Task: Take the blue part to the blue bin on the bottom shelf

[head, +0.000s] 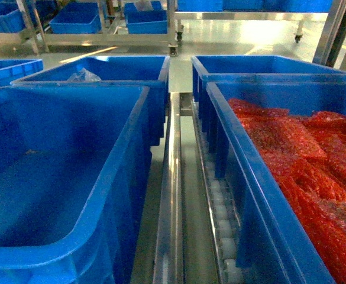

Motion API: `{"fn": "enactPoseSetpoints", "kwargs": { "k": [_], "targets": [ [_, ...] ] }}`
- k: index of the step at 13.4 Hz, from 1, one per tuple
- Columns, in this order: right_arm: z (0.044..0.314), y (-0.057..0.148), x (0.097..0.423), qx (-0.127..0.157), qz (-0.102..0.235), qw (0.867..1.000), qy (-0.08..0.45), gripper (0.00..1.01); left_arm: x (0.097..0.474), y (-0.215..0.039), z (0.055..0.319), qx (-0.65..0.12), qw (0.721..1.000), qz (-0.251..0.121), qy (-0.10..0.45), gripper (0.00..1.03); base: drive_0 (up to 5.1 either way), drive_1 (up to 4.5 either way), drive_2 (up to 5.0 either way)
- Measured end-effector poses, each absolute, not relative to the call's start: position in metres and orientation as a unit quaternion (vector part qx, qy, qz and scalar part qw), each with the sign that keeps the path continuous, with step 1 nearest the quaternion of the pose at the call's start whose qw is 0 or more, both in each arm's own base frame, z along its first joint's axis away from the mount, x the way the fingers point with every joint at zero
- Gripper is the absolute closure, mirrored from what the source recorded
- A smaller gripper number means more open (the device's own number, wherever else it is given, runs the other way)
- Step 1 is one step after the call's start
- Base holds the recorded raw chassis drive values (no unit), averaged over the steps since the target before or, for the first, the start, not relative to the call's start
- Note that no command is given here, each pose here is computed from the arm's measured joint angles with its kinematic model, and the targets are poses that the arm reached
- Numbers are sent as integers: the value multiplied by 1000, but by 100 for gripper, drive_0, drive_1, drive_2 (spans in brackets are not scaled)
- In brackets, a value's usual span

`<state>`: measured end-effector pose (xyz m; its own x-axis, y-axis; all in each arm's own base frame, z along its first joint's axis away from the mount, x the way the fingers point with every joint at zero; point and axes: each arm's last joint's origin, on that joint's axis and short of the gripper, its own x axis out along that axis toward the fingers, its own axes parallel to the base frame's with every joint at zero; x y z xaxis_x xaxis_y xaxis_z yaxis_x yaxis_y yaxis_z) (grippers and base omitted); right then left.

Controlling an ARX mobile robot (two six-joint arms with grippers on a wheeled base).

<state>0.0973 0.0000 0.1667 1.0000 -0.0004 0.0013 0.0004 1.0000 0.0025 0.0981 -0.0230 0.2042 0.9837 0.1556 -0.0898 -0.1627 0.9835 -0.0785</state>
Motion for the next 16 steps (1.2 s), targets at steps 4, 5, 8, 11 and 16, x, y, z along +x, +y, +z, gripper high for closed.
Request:
{"fn": "enactPoseSetpoints", "kwargs": {
  "k": [4, 5, 8, 11, 16],
  "targets": [
    [167, 0, 97, 1, 0, 1000, -1, 3, 98, -23, 204, -43, 995, 80, 42, 60, 0, 0, 0],
    [167, 0, 97, 1, 0, 1000, -1, 3, 98, -23, 204, -43, 995, 80, 42, 60, 0, 0, 0],
    [167, 0, 97, 1, 0, 1000, -1, 3, 98, -23, 204, -43, 995, 80, 42, 60, 0, 0, 0],
    [167, 0, 97, 1, 0, 1000, -1, 3, 98, -23, 204, -43, 995, 80, 42, 60, 0, 0, 0],
    [167, 0, 97, 1, 0, 1000, -1, 3, 98, -23, 204, -43, 995, 80, 42, 60, 0, 0, 0]
  ]
}}
